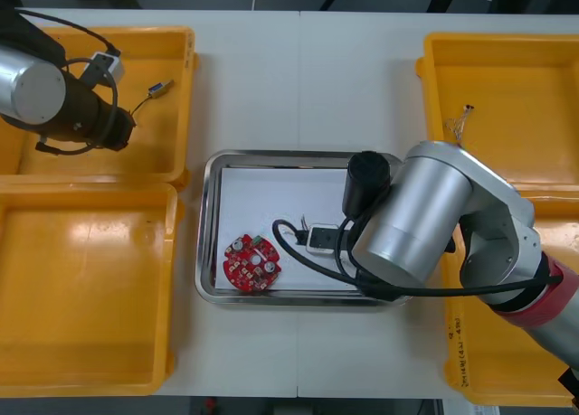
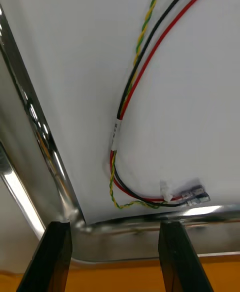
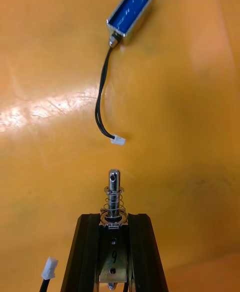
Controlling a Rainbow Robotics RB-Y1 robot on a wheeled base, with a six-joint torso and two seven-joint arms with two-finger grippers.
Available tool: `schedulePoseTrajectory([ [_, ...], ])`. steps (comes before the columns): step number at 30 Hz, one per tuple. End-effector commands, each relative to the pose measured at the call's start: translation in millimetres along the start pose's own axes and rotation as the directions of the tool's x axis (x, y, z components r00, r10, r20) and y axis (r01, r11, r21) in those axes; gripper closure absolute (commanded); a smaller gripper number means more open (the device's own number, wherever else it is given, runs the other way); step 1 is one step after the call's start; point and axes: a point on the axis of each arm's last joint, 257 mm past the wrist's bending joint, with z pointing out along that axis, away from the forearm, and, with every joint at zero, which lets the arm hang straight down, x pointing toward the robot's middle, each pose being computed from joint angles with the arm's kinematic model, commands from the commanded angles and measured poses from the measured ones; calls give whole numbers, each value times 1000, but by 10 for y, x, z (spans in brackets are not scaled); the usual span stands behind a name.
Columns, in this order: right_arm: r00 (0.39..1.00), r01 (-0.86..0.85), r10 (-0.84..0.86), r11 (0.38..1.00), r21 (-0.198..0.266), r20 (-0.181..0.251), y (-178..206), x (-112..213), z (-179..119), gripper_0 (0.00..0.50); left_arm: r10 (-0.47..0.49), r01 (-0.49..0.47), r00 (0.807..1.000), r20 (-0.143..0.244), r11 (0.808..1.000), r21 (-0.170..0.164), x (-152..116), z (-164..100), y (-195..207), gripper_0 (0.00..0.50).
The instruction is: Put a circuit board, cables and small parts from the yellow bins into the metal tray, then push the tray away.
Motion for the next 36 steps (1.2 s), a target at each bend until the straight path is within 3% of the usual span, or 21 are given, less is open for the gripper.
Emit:
schedulePoseTrajectory([
  [1,989,-58,47,996,70,141,-353,-352,-489,0,52,-53,993,102,999,7,-509,-404,-77,499],
  [8,963,-138,119,988,64,242,-660,-453,-842,0,57,-56,994,95,998,-21,-538,-665,-71,500],
  [16,933,-226,196,972,68,300,-993,-349,-1130,0,-1,-1,994,109,1000,19,-579,-938,-466,500],
  [25,902,-336,291,937,93,319,-1363,-65,-1322,15,-99,89,988,117,992,84,-642,-1178,-1055,499],
  [29,886,-380,338,922,79,318,-1506,55,-1361,0,-120,108,987,108,988,110,-633,-1219,-1288,498],
  [36,839,-484,441,872,70,318,-1866,352,-1467,0,-150,139,984,97,983,118,-593,-1079,-1722,499],
])
